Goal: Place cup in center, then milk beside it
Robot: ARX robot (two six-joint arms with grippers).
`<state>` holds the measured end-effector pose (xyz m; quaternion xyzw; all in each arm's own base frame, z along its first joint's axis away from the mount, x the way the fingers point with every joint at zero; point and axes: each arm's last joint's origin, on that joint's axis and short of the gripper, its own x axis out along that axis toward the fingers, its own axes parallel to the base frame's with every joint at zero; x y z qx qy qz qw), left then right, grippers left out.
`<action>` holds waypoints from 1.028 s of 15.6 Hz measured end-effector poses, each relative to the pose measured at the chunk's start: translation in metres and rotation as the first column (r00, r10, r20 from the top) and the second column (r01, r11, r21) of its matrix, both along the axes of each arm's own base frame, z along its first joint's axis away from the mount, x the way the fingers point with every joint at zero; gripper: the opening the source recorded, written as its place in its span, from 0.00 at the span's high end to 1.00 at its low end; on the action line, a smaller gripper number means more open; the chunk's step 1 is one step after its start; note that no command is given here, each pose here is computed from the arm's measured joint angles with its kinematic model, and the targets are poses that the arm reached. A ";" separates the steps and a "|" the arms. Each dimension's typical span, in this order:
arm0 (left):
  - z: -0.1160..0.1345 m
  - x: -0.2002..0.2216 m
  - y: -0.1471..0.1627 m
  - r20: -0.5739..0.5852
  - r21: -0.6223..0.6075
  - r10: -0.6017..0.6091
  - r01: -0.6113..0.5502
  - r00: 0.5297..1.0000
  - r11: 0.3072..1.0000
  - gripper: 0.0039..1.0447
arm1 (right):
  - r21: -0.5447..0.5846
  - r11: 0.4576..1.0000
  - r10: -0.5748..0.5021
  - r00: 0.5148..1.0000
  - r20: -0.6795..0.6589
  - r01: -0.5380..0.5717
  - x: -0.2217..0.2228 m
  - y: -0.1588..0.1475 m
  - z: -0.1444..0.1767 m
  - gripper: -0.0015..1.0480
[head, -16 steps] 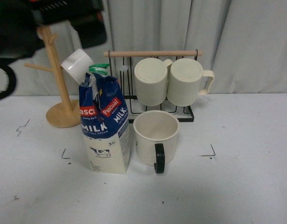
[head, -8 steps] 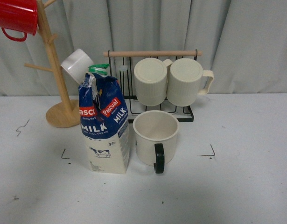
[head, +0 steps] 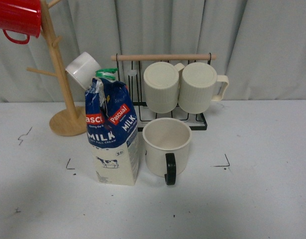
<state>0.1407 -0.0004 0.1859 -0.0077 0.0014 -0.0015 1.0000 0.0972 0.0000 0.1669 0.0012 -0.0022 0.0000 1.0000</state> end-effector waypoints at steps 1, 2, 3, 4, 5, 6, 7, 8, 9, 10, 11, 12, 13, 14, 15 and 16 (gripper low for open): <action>-0.004 -0.004 0.000 -0.005 0.000 0.000 0.000 1.000 1.000 0.99 | 0.000 1.000 0.000 1.000 0.000 0.000 0.000 0.000 0.000 0.06; -0.005 -0.006 0.000 -0.007 0.000 0.000 0.000 1.000 1.000 0.99 | 0.000 1.000 0.000 1.000 0.000 0.000 0.000 0.000 0.000 0.06; -0.009 -0.012 0.000 -0.003 0.000 0.000 0.000 1.000 1.000 0.99 | 0.000 1.000 0.000 1.000 0.000 0.000 0.000 0.000 0.000 0.06; -0.009 -0.015 0.000 0.002 0.000 0.000 0.000 1.000 1.000 0.99 | 0.000 1.000 0.000 1.000 0.000 0.000 0.000 0.000 0.000 0.06; -0.011 -0.016 0.000 0.023 0.000 0.000 0.000 1.000 1.000 0.99 | 0.000 1.000 0.000 1.000 -0.001 0.000 0.000 0.000 0.000 0.06; -0.012 -0.017 0.000 0.031 0.000 0.000 0.000 1.000 1.000 0.99 | 0.000 1.000 0.000 1.000 0.000 0.000 0.000 0.000 0.000 0.06; -0.015 -0.018 0.000 0.021 0.000 0.000 0.000 1.000 1.000 0.99 | 0.000 1.000 0.000 1.000 0.000 0.000 0.000 0.000 0.000 0.06; -0.016 -0.018 0.000 0.010 0.000 0.000 0.000 1.000 1.000 0.99 | 0.000 1.000 0.000 1.000 0.000 0.000 0.000 0.000 0.000 0.06; -0.017 -0.019 0.000 -0.003 0.000 0.000 0.000 1.000 1.000 0.99 | 0.000 1.000 0.000 1.000 0.000 0.000 0.000 0.000 0.000 0.06; -0.016 -0.021 0.000 0.010 0.001 0.000 0.000 1.000 1.000 0.99 | 0.000 1.000 0.000 1.000 0.000 0.000 0.000 0.000 0.000 0.06; -0.015 -0.023 0.000 0.020 0.000 0.000 0.000 1.000 1.000 0.99 | 0.000 1.000 0.000 1.000 0.000 0.000 0.000 0.000 0.000 0.06; -0.015 -0.024 0.000 0.017 0.000 0.000 0.000 1.000 1.000 0.99 | 0.000 1.000 0.000 1.000 0.000 0.000 0.000 0.000 0.000 0.06; -0.016 -0.026 0.000 0.011 0.001 0.000 0.000 1.000 1.000 0.99 | 0.000 1.000 0.000 1.000 0.000 0.000 0.000 0.000 0.000 0.06; -0.016 -0.027 0.000 0.012 0.001 0.000 0.000 1.000 1.000 0.99 | 0.000 1.000 0.000 1.000 0.000 0.000 0.000 0.000 0.000 0.06; -0.016 -0.029 0.000 0.015 0.001 0.000 0.000 1.000 1.000 0.99 | 0.000 1.000 0.000 1.000 0.000 0.000 0.000 0.000 0.000 0.06; -0.016 -0.030 0.000 0.017 0.001 0.000 0.000 1.000 1.000 0.99 | 0.000 1.000 0.000 1.000 0.000 0.000 0.000 0.000 0.000 0.06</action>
